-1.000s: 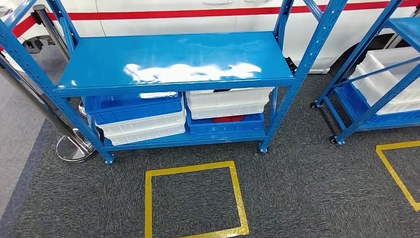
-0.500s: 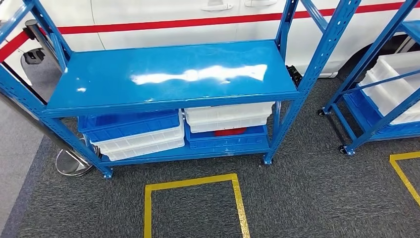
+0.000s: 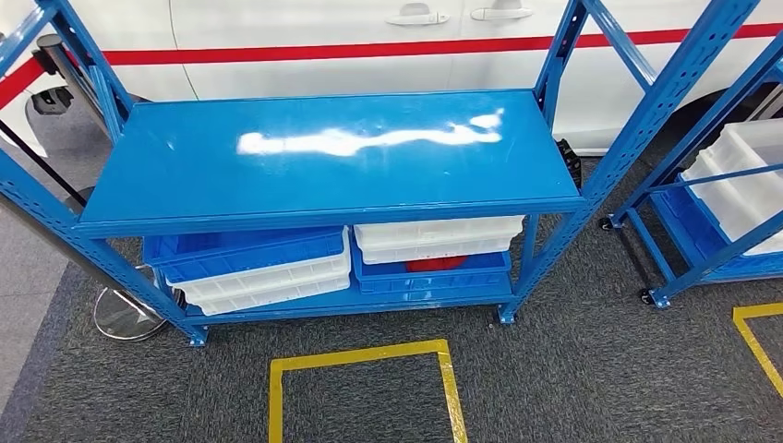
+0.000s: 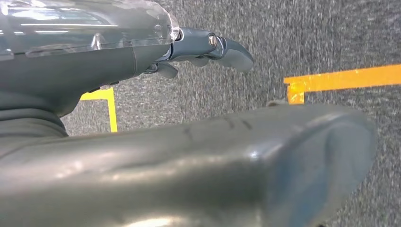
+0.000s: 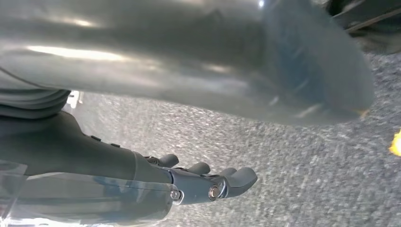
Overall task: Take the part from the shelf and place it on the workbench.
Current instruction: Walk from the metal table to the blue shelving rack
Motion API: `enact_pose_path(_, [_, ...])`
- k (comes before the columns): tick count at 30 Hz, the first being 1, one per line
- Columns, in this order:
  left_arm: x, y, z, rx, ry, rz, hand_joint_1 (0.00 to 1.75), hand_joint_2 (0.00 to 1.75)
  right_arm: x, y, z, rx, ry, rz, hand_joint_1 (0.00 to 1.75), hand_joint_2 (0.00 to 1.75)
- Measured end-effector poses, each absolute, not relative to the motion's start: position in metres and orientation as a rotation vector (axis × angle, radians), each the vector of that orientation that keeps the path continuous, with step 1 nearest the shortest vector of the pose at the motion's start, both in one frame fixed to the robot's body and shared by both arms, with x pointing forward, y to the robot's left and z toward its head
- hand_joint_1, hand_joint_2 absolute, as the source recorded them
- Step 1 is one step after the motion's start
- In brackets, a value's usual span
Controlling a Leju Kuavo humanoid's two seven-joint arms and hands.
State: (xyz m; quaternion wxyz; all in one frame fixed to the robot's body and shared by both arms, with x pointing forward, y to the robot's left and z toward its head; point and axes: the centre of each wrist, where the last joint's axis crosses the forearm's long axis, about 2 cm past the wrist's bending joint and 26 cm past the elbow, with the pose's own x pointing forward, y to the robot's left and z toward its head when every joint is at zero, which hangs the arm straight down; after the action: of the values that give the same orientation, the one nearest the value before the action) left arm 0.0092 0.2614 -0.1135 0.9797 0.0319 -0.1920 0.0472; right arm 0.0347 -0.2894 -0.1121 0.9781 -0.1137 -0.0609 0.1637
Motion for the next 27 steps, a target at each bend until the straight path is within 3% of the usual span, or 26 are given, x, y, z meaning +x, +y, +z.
enact_pose_path(5, [0.0077,0.2612,-0.1136,0.064,-0.379,0.087,0.0,0.0,0.0312,-0.2905,-0.1124,-0.231,-0.114,0.32,0.0,0.0])
enact_pose_path(9, [0.01,0.2615,-0.1135,0.064,-0.384,0.085,0.0,0.0,0.0324,-0.2907,-0.1123,-0.232,-0.116,0.315,0.0,1.75])
enact_pose_path(27, [0.0076,0.2634,-0.1137,0.059,-0.383,0.083,0.0,0.0,0.0311,-0.2904,-0.1124,-0.229,-0.119,0.304,0.0,1.75])
